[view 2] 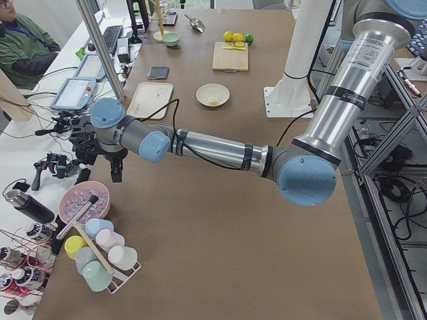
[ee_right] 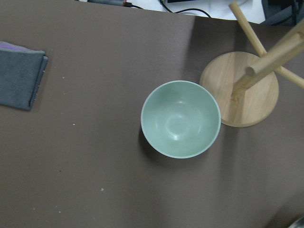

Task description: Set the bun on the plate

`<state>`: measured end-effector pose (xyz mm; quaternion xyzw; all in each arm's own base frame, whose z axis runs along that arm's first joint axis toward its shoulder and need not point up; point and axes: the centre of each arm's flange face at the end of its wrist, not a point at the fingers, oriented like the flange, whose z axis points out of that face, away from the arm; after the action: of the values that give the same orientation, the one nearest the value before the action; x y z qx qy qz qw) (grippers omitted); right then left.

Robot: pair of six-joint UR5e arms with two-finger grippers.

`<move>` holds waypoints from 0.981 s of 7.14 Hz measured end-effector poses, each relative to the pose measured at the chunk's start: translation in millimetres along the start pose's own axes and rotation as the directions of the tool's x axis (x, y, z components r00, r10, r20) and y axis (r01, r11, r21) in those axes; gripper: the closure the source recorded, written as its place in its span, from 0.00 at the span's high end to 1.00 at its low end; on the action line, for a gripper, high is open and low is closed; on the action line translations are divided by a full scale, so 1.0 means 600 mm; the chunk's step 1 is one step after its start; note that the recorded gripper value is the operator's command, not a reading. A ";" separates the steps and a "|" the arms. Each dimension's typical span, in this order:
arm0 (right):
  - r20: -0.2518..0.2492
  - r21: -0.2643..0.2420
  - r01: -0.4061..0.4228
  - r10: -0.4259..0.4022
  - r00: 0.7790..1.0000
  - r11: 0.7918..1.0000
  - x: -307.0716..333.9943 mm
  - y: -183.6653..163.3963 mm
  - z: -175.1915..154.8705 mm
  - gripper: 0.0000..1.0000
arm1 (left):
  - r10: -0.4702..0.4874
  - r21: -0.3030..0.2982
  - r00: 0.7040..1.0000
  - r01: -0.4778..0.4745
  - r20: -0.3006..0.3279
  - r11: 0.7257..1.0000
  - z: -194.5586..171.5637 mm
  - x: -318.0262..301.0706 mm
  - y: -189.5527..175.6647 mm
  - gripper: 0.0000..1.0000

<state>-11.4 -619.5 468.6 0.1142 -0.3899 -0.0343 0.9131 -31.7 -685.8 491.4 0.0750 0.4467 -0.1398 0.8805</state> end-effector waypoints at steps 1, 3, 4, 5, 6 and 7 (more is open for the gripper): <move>-0.019 -0.001 -0.012 0.012 1.000 1.000 0.021 0.010 0.001 1.00 | 0.004 -0.003 1.000 -0.004 0.005 1.000 0.003 -0.003 -0.003 0.98; -0.030 0.002 -0.016 0.016 0.999 1.000 0.029 0.012 -0.001 1.00 | 0.001 0.021 0.999 -0.002 0.048 1.000 -0.001 -0.025 -0.009 0.98; -0.032 0.005 -0.014 0.014 0.999 1.000 0.028 0.011 -0.002 1.00 | 0.029 0.025 0.998 -0.031 0.064 0.999 -0.002 -0.037 -0.010 0.98; -0.032 0.008 -0.013 0.013 0.999 1.000 0.027 0.009 -0.003 1.00 | 0.071 0.021 0.995 -0.073 0.075 0.997 -0.006 -0.054 -0.011 0.98; -0.033 0.008 -0.014 0.014 0.999 1.000 0.029 0.008 -0.002 1.00 | 0.111 0.013 0.990 -0.112 0.083 0.994 -0.010 -0.069 -0.010 0.98; -0.034 0.007 -0.016 0.017 0.999 1.000 0.032 0.006 0.000 1.00 | 0.156 0.005 0.984 -0.157 0.087 0.988 -0.010 -0.080 -0.008 0.98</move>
<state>1.7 -618.6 482.7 0.1145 -0.3753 -0.0236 0.9195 -65.1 -680.1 526.6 0.1090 0.4002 -0.0757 0.9068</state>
